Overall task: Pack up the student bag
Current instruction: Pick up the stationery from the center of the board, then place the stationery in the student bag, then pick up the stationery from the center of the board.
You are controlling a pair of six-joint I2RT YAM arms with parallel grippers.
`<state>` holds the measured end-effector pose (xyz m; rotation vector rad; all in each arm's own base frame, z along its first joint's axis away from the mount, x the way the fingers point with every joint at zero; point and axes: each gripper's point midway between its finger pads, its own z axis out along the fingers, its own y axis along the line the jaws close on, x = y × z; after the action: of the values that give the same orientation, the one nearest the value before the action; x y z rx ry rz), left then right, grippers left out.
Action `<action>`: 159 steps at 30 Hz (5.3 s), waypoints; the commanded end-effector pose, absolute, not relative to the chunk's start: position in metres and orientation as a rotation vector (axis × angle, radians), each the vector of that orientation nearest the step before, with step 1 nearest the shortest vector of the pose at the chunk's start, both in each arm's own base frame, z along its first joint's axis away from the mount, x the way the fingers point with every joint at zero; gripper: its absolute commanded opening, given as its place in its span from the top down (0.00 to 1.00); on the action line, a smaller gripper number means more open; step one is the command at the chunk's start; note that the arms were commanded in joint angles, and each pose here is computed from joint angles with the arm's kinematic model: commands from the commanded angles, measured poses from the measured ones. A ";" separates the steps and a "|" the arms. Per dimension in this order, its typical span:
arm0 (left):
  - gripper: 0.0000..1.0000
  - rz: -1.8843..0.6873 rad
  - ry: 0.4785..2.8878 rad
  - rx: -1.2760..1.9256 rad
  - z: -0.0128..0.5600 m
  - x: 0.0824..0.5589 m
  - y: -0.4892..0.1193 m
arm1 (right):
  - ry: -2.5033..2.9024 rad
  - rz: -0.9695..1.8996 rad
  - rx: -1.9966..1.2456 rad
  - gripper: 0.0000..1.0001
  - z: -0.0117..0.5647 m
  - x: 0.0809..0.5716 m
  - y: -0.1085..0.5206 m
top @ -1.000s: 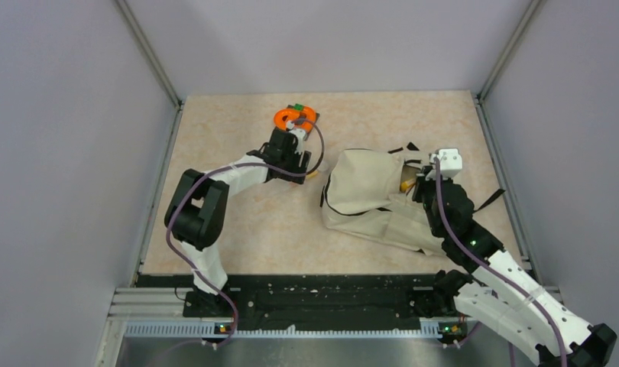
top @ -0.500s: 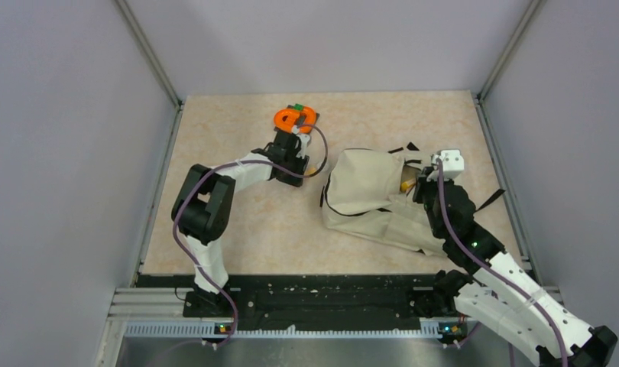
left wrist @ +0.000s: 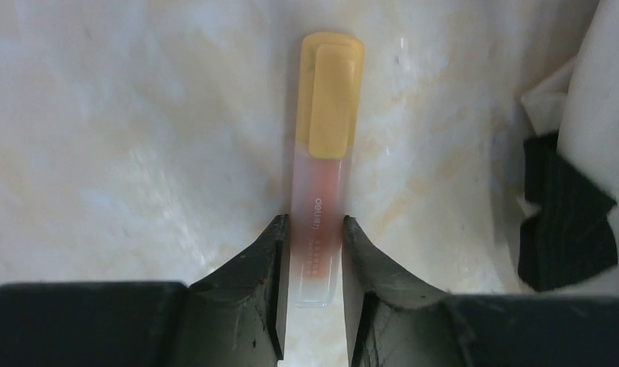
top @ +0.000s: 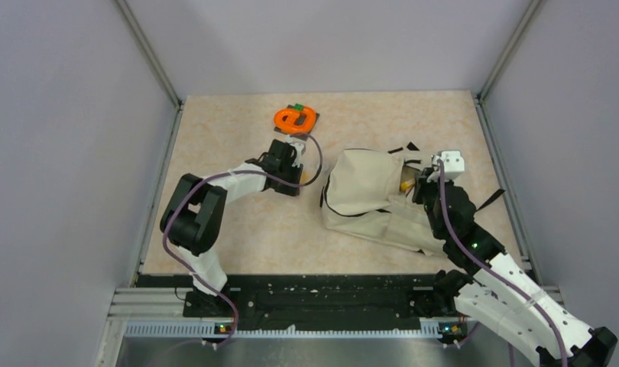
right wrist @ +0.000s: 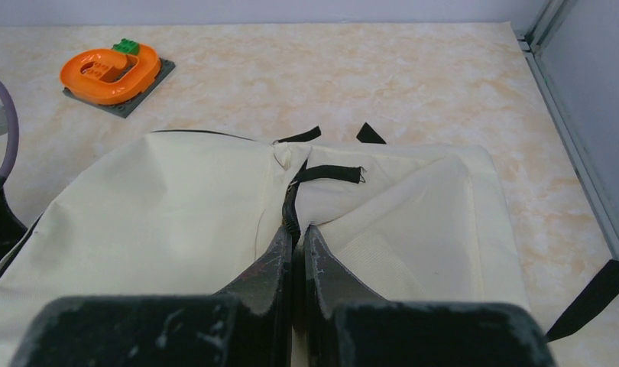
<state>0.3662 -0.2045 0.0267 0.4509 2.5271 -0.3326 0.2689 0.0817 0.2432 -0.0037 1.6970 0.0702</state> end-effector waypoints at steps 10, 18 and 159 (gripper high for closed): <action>0.96 -0.745 2.194 0.498 0.198 0.283 -0.254 | 1.617 0.276 0.002 1.00 0.274 0.261 0.104; 0.96 -1.044 2.040 0.659 0.248 0.243 -0.335 | 1.616 0.364 -0.031 1.00 0.274 0.254 0.115; 0.85 0.017 2.437 0.196 0.029 0.424 -0.212 | 1.729 0.394 -0.055 1.00 0.243 0.246 0.122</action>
<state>0.4475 -0.2329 0.0284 0.2295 2.3844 -0.0370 0.2452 0.1159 0.2064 -0.0905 1.8382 0.3090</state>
